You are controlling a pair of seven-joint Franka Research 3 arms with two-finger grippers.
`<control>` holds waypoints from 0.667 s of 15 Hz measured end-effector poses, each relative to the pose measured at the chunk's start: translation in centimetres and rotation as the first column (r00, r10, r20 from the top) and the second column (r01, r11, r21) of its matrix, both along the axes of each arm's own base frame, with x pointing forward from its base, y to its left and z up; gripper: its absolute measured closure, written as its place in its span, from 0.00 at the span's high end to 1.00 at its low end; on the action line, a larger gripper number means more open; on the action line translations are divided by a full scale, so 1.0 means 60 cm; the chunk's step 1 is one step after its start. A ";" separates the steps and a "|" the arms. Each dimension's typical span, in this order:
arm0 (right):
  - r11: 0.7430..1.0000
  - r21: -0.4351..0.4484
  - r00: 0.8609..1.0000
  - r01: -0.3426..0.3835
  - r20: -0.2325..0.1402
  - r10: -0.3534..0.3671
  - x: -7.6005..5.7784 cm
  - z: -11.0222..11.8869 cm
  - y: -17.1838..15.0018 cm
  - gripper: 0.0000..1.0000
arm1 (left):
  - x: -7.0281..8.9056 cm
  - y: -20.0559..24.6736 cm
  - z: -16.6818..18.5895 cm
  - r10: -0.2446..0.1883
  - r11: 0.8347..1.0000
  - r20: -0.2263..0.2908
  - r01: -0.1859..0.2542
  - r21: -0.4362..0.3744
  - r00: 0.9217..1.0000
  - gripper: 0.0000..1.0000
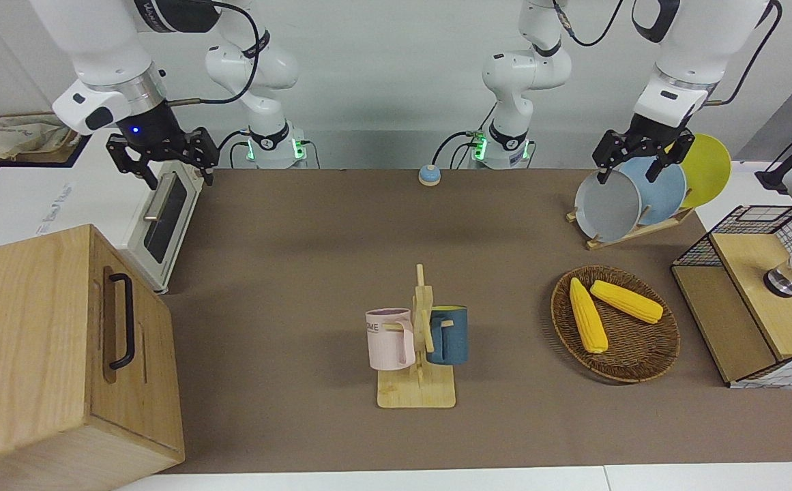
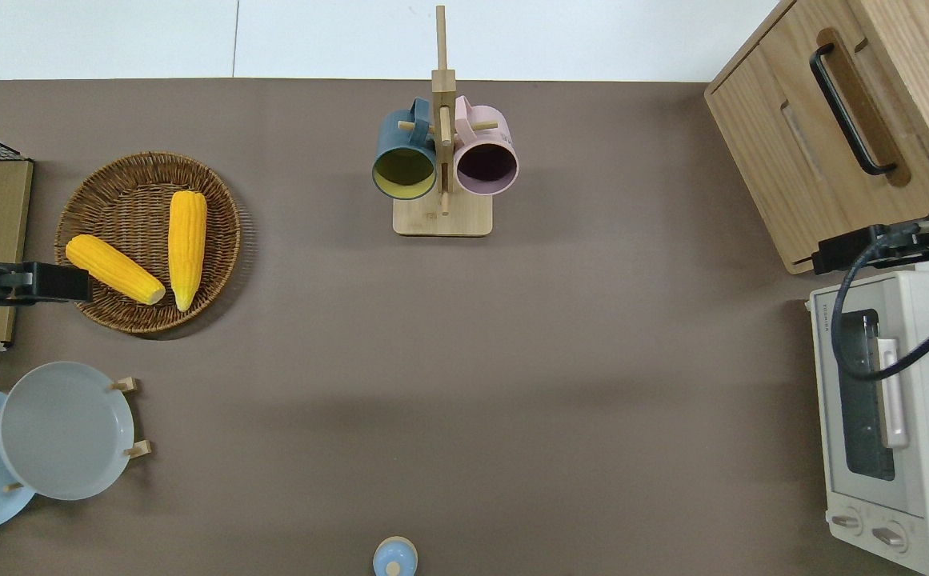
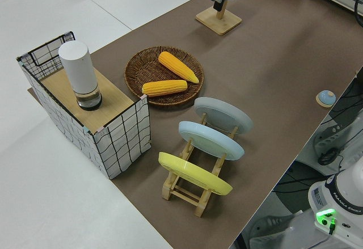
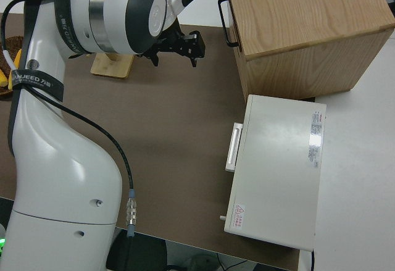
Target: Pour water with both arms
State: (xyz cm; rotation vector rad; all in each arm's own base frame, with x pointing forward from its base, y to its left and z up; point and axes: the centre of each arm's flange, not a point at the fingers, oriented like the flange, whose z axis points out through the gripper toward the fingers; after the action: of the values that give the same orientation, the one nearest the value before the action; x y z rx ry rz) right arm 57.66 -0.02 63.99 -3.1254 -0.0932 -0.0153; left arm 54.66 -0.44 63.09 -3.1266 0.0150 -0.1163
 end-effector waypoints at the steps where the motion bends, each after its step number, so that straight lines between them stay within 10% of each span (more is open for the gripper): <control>1: 1.000 0.000 1.000 0.001 -0.001 -0.001 0.000 0.000 -0.001 0.99 | 0.000 0.000 0.002 0.000 1.000 0.003 0.000 0.000 1.000 1.00; 10: 1.000 0.000 1.000 0.002 -0.001 -0.002 0.000 0.000 -0.002 0.99 | 0.000 0.000 0.006 -0.001 1.000 0.007 0.001 0.000 1.000 1.00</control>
State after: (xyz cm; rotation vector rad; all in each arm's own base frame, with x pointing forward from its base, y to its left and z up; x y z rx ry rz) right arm 57.65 -0.11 63.98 -3.1260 -0.0906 -0.0139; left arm 54.63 -0.46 63.43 -3.1261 0.0159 -0.1271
